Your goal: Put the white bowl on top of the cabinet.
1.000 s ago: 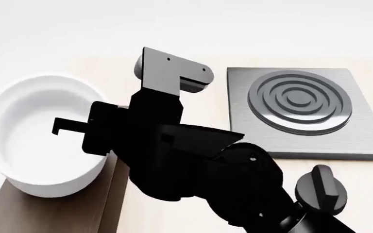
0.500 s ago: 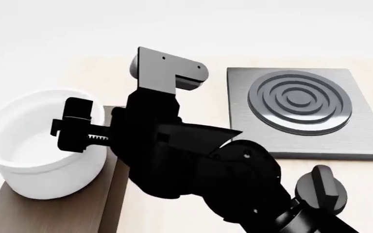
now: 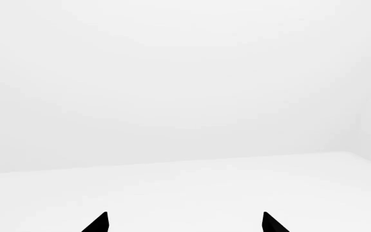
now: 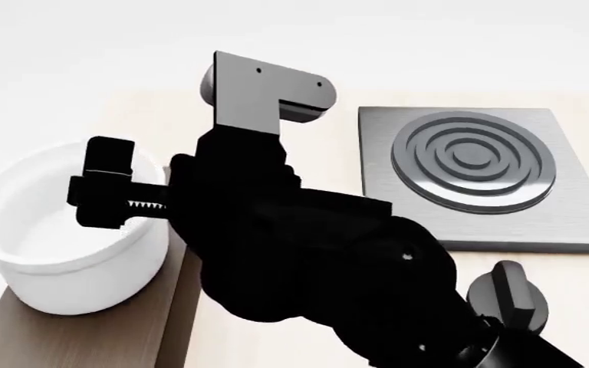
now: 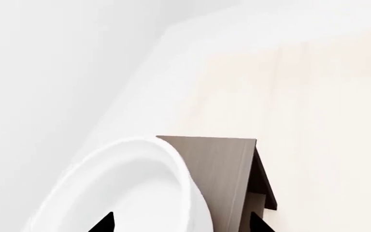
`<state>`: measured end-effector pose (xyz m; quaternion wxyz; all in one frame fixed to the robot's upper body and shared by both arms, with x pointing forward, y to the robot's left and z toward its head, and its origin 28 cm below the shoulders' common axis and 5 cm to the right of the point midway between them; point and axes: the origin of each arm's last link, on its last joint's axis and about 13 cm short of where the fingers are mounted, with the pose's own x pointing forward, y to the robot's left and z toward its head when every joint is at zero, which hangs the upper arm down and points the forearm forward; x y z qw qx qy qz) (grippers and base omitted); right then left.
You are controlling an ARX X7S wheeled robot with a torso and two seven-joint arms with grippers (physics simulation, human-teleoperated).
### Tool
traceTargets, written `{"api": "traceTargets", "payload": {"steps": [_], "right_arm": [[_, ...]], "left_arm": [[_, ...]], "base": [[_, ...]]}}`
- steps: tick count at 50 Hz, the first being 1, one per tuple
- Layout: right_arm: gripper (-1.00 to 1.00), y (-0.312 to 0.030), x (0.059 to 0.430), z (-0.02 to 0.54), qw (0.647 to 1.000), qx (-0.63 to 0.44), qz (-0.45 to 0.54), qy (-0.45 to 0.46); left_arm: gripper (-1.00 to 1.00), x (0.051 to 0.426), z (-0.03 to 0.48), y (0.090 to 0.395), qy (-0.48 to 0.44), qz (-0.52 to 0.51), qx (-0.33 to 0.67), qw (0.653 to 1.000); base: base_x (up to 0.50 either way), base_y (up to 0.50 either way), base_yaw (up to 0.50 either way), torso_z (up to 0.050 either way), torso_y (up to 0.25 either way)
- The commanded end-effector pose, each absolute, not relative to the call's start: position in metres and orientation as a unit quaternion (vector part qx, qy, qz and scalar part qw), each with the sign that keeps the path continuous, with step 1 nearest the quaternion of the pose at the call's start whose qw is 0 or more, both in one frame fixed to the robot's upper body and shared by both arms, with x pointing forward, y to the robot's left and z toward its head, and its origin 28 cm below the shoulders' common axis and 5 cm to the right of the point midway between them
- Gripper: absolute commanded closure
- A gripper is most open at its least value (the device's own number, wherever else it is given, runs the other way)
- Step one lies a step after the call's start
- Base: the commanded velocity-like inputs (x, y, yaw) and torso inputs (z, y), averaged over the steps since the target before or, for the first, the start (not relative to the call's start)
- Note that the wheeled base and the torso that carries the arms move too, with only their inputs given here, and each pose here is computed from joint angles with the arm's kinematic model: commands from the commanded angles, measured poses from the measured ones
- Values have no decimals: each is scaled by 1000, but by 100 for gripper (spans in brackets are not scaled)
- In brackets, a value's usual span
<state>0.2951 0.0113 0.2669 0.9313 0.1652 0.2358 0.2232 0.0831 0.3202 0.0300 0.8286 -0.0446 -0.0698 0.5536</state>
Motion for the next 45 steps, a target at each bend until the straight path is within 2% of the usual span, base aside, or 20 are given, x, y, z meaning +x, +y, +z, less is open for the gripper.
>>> {"api": "traceTargets", "payload": {"steps": [1,45], "right_arm": [[-100,7,285,278,940,163,220,202],[-100,-24,232,325,974,158,161,27]], "left_arm": [[-100,83,30,320,-70,553,-45,829],[-100,83,30,320,-71,553,-46,829]], "base": [[0,0,0,0,0],[0,0,0,0,0]]}}
